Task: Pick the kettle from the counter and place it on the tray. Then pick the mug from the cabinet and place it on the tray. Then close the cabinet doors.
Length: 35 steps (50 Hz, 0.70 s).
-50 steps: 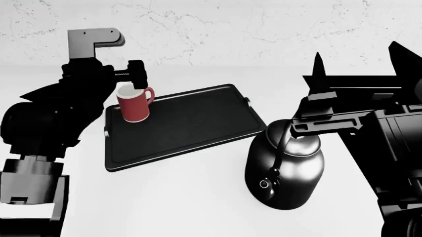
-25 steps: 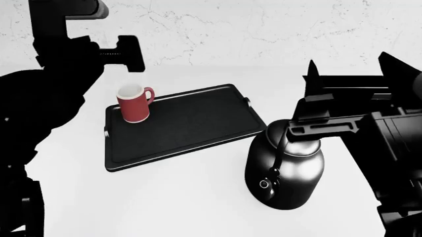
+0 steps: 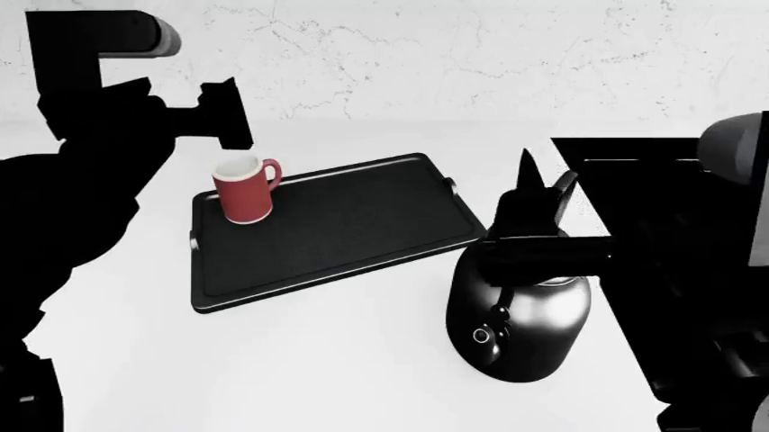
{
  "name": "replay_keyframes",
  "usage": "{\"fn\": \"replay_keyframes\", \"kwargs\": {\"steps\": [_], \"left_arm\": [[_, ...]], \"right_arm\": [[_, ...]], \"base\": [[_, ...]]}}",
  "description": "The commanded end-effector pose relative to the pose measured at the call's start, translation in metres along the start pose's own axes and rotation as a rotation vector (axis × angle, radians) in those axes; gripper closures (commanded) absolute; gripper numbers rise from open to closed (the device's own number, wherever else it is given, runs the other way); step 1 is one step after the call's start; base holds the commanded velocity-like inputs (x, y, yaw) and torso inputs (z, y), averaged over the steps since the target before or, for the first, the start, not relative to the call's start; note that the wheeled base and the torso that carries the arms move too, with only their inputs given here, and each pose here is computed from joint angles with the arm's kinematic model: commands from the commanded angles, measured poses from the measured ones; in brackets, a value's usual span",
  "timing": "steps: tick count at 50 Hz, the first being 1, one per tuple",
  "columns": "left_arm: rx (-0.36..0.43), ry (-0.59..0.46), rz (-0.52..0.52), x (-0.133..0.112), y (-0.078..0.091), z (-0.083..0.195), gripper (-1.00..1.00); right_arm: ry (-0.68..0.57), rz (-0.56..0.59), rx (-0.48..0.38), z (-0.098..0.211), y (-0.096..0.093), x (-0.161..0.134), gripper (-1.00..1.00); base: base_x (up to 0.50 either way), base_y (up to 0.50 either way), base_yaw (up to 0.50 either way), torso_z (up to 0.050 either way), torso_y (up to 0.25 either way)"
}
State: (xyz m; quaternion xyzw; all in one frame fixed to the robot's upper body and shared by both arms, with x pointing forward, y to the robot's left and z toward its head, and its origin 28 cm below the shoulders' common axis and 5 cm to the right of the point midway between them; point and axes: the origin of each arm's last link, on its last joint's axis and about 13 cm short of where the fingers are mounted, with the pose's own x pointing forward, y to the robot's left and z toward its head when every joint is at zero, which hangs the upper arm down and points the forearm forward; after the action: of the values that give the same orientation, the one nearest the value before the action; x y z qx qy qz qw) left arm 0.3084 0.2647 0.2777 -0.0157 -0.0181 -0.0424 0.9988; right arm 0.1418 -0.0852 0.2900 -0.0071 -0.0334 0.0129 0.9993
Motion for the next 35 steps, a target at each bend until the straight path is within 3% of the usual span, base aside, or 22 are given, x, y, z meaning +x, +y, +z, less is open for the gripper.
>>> {"fn": "replay_keyframes", "kwargs": {"steps": [1, 19, 35], "left_arm": [[-0.004, 0.004, 0.007, -0.002, 0.004, -0.005, -1.0], [-0.019, 0.014, 0.021, -0.003, 0.009, -0.01, -1.0], [-0.024, 0.03, 0.023, -0.001, 0.01, -0.018, -1.0]], "right_arm": [[0.101, -0.118, 0.023, -0.004, 0.002, 0.005, -1.0], [0.178, -0.18, 0.03, -0.019, 0.008, 0.02, -1.0], [0.207, -0.168, 0.022, -0.028, 0.013, 0.024, -1.0]], "base": [[0.0, 0.0, 0.0, 0.0, 0.0], [0.0, 0.0, 0.0, 0.0, 0.0], [0.0, 0.0, 0.0, 0.0, 0.0]]}}
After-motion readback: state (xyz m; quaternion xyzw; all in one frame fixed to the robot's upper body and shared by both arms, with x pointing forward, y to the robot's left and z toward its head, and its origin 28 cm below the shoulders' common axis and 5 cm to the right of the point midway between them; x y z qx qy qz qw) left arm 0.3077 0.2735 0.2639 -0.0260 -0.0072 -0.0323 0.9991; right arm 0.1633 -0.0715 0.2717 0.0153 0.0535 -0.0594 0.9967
